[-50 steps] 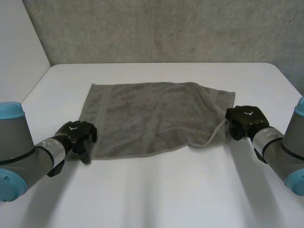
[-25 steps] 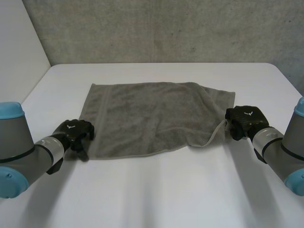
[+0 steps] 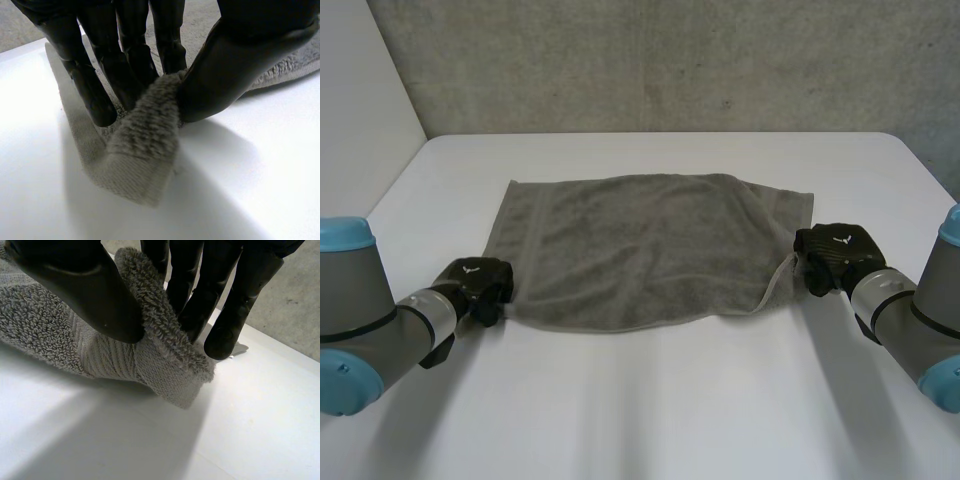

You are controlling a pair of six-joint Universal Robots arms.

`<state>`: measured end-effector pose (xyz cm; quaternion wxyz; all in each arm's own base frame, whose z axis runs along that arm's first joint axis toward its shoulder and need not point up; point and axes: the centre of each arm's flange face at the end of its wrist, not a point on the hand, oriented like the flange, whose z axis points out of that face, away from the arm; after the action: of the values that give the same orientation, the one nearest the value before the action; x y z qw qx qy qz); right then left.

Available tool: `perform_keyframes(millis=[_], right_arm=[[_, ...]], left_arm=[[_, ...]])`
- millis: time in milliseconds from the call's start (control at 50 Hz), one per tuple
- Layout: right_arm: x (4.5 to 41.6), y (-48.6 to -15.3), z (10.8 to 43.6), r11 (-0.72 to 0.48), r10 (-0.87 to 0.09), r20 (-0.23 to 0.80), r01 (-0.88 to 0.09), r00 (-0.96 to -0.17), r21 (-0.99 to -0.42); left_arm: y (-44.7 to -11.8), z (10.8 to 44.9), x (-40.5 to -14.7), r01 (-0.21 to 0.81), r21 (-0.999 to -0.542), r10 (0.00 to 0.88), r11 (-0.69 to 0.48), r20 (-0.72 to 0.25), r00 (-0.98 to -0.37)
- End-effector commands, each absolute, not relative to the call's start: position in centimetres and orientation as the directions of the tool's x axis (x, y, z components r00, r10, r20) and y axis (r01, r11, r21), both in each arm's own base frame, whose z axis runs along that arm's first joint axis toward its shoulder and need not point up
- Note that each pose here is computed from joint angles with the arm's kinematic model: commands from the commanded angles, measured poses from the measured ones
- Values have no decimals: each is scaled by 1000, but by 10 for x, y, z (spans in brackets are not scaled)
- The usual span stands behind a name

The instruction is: Fold the towel.

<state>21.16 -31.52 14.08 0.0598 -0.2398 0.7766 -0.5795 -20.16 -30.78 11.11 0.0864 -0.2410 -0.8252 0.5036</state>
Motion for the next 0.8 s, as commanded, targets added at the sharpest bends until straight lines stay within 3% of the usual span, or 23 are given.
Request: perform_keyframes(millis=[20,200,280,360,380,400,420,440,460,480,520,620,700,760,800], right_arm=[[212,-315,141,214,-442,185,-303,-878,-929],[211,-315,145,205,-436,188,-301,-880,-931],[210,-316,156,191,-430,191,-296,-882,-936],[210,-313,208,132,-444,198,-282,-874,-950],[211,-309,229,111,-462,199,-279,-864,-954],[211,-309,229,111,-462,199,-279,-864,-954],[211,-306,253,88,-482,204,-279,-852,-956],[211,-306,253,88,-482,204,-279,-852,-956],[208,-305,276,74,-492,212,-283,-845,-956],[208,-305,276,74,-492,212,-283,-844,-956],[196,-303,322,28,-488,239,-289,-839,-957],[188,-302,364,-31,-470,293,-316,-833,-948],[188,-304,375,-50,-462,342,-361,-818,-931],[192,-321,362,-28,-483,394,-436,-782,-899],[196,-328,354,-23,-495,406,-455,-768,-890]], left_arm=[[-307,111,-202,310,-873,490,377,-96,-866],[-307,115,-203,307,-877,493,369,-95,-865],[-308,137,-203,300,-902,488,310,-120,-865],[-309,167,-204,284,-931,477,227,-148,-866],[-310,187,-204,272,-947,468,170,-165,-868],[-309,212,-204,258,-961,453,101,-186,-872],[-309,212,-204,258,-961,452,101,-186,-872],[-308,237,-203,244,-969,435,30,-207,-876],[-306,260,-203,223,-974,420,-30,-215,-882],[-306,260,-203,222,-974,420,-31,-215,-882],[-302,302,-202,154,-979,395,-136,-196,-897],[-302,337,-201,49,-980,396,-190,-123,-910],[-306,342,-198,25,-985,394,-173,-92,-915],[-321,322,-197,36,-995,395,-93,-70,-916],[-341,292,-201,50,-999,420,12,-40,-907]])
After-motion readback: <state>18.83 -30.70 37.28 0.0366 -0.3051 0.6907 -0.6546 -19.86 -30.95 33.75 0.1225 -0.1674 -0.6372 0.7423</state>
